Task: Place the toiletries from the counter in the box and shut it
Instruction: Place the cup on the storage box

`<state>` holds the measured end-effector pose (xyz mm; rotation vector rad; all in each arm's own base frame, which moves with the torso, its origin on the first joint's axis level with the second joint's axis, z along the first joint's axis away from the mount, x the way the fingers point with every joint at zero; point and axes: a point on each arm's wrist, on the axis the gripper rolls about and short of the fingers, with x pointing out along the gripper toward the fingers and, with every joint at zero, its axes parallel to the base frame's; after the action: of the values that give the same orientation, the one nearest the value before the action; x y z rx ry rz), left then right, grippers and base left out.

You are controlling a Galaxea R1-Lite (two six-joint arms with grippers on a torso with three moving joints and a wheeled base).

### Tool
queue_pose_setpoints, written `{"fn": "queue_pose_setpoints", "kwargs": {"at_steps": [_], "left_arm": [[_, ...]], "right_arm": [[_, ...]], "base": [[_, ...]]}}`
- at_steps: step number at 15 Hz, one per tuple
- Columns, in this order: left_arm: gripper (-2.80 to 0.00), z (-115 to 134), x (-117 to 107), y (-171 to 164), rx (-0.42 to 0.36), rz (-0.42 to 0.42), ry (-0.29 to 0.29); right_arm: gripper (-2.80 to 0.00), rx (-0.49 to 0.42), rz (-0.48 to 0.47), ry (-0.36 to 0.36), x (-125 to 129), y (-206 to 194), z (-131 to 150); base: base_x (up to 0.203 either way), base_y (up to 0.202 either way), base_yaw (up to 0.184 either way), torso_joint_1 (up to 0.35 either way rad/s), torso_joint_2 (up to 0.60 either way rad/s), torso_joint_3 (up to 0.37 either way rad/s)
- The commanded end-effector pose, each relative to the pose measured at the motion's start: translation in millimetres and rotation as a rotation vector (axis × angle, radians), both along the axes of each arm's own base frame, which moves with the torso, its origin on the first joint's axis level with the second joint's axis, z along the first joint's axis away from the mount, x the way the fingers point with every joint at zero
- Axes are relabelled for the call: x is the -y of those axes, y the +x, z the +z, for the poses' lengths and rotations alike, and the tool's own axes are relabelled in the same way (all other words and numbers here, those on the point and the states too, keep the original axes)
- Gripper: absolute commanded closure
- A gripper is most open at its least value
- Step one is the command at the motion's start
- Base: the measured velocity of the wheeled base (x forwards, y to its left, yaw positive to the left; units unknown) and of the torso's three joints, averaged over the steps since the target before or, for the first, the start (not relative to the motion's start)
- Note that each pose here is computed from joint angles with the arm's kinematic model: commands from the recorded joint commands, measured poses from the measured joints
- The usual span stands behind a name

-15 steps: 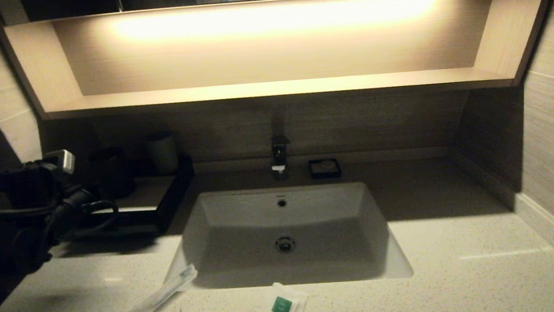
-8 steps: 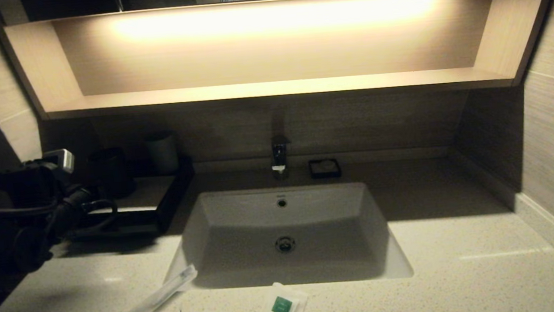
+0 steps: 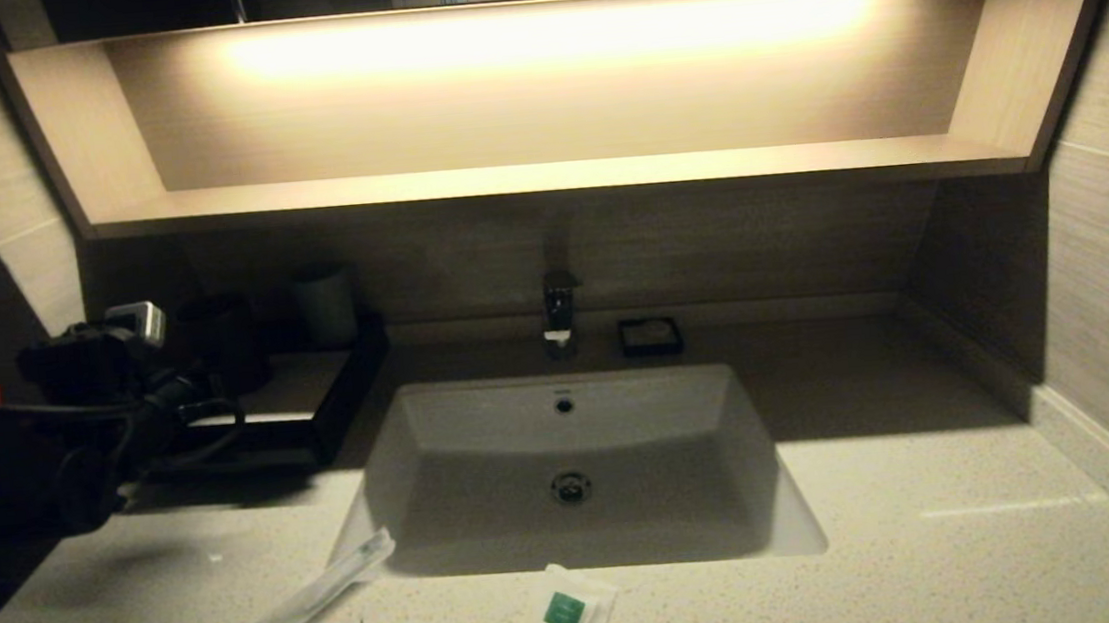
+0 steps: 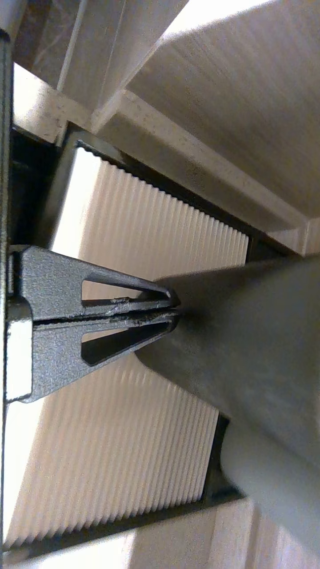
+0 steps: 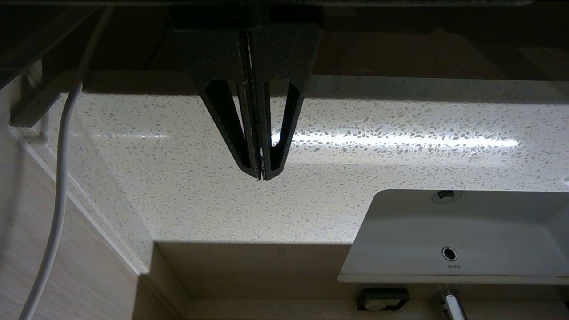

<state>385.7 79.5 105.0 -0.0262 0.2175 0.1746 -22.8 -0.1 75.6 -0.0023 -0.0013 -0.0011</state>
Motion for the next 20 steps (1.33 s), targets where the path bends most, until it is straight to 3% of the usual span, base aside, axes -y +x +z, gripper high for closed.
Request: {"fn": "queue_pose_setpoints", "kwargs": {"at_steps": [1,20], "left_arm": [[0.00,-7,-3,10,0.001,0.011,0.004],[0.00,-27,-11,53,0.034,0.015,0.011]], "right_arm": [[0.00,-0.001,0.001,-0.001,0,0,0],[0.00,-0.001,0.001,-0.001,0,0,0]], "base": [[0.000,0.000,0.000,0.000,0.00,0.000],[0.000,0.000,0.000,0.000,0.00,0.000]]}}
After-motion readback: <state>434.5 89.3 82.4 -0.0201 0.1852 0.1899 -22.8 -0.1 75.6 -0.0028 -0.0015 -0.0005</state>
